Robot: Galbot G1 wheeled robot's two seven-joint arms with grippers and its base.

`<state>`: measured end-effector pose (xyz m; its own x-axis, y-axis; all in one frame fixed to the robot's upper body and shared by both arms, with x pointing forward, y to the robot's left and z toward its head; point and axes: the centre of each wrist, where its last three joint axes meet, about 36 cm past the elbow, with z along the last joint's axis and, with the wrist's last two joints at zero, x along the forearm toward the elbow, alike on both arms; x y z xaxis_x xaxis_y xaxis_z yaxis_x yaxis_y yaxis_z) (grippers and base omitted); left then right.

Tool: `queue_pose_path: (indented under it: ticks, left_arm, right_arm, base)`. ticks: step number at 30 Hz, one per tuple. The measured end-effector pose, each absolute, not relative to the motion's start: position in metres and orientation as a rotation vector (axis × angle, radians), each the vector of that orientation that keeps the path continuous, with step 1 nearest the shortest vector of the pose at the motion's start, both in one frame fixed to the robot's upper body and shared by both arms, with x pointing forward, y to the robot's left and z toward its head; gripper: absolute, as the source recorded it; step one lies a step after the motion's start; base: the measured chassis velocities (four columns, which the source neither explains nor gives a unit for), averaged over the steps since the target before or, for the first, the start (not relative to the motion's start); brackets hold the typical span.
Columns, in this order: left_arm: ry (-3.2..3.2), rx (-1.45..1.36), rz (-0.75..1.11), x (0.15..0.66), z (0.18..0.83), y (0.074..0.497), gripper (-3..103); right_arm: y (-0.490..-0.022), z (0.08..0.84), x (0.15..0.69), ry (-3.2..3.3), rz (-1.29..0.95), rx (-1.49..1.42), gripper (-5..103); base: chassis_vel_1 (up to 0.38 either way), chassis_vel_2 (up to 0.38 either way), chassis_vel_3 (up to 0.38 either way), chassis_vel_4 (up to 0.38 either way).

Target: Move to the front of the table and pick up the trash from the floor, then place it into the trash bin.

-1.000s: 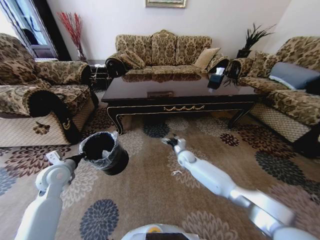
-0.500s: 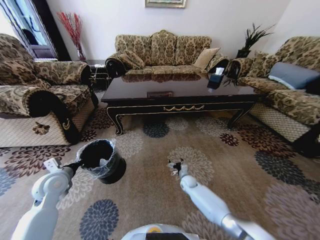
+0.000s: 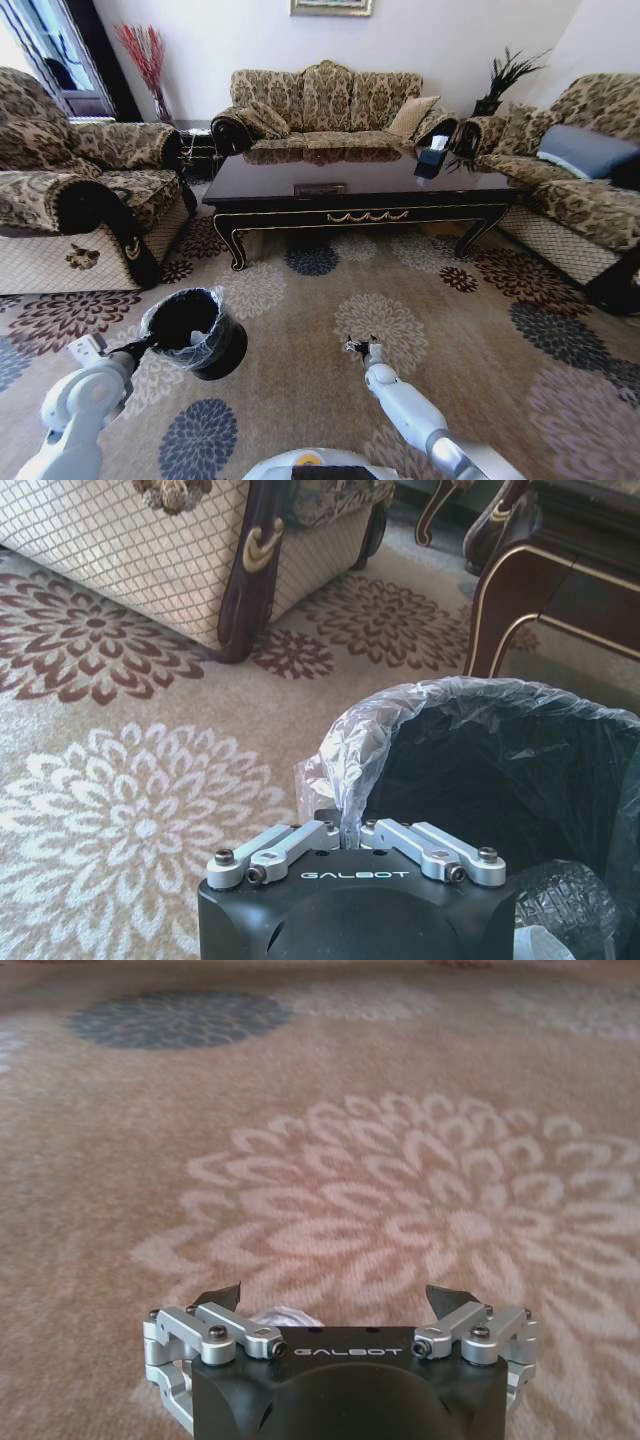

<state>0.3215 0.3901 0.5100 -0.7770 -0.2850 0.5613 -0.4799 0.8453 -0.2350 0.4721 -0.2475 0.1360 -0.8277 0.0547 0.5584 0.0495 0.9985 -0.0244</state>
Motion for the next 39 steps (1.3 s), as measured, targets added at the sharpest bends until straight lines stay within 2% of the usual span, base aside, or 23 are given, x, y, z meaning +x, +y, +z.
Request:
queue_pose_path:
  ticks: [7, 9, 12, 14, 17, 18, 20, 23, 24, 27, 29, 30, 33, 39]
  left_arm:
    - [-2.5, 0.566, 0.501, 0.322, 0.51, 0.391, 3]
    - [-2.501, 0.568, 0.501, 0.323, 0.51, 0.392, 3]
    - [-2.502, 0.57, 0.5, 0.325, 0.51, 0.393, 3]
    - [-2.501, 0.569, 0.5, 0.327, 0.509, 0.394, 3]
    - [-2.497, 0.568, 0.5, 0.33, 0.507, 0.395, 3]
    - [-2.497, 0.568, 0.5, 0.33, 0.507, 0.395, 3]
    - [-2.491, 0.568, 0.497, 0.333, 0.504, 0.394, 3]
    - [-2.484, 0.568, 0.494, 0.334, 0.501, 0.393, 3]
    - [-2.479, 0.569, 0.492, 0.334, 0.499, 0.392, 3]
    - [-2.474, 0.572, 0.488, 0.335, 0.496, 0.392, 3]
    - [-2.47, 0.579, 0.482, 0.335, 0.495, 0.393, 3]
    - [-2.47, 0.579, 0.482, 0.335, 0.495, 0.393, 3]
    - [-2.464, 0.588, 0.478, 0.335, 0.493, 0.395, 3]
    - [-2.464, 0.589, 0.477, 0.334, 0.493, 0.395, 3]
  right_arm:
    - [-0.243, 0.132, 0.474, -2.53, -0.022, -0.083, 103]
    - [-0.238, 0.132, 0.47, -2.526, -0.024, -0.057, 99]
    - [-0.234, 0.132, 0.46, -2.518, -0.025, -0.029, 84]
    - [-0.233, 0.131, 0.457, -2.516, -0.025, -0.02, 84]
    - [-0.228, 0.13, 0.443, -2.51, -0.026, 0.014, 68]
    - [-0.228, 0.13, 0.443, -2.51, -0.026, 0.014, 68]
    - [-0.226, 0.13, 0.436, -2.511, -0.029, 0.036, 57]
    - [-0.225, 0.13, 0.432, -2.522, -0.037, 0.054, 57]
    - [-0.225, 0.129, 0.431, -2.531, -0.044, 0.066, 41]
    - [-0.226, 0.129, 0.43, -2.54, -0.049, 0.081, 35]
    - [-0.226, 0.129, 0.43, -2.549, -0.054, 0.094, 24]
    - [-0.226, 0.129, 0.43, -2.549, -0.054, 0.094, 24]
    - [-0.226, 0.132, 0.431, -2.574, -0.072, 0.116, 8]
    - [-0.226, 0.145, 0.43, -2.631, -0.092, 0.184, 0]
  base:
    - [0.0, 0.0, 0.0, 0.0]
    - [0.0, 0.0, 0.0, 0.0]
    - [0.0, 0.0, 0.0, 0.0]
    - [0.0, 0.0, 0.0, 0.0]
    - [0.0, 0.0, 0.0, 0.0]
    - [0.0, 0.0, 0.0, 0.0]
    - [0.0, 0.0, 0.0, 0.0]
    - [0.0, 0.0, 0.0, 0.0]
    - [0.0, 0.0, 0.0, 0.0]
    - [0.0, 0.0, 0.0, 0.0]
    - [0.0, 0.0, 0.0, 0.0]
    - [0.0, 0.0, 0.0, 0.0]
    - [0.0, 0.0, 0.0, 0.0]
    - [0.0, 0.0, 0.0, 0.0]
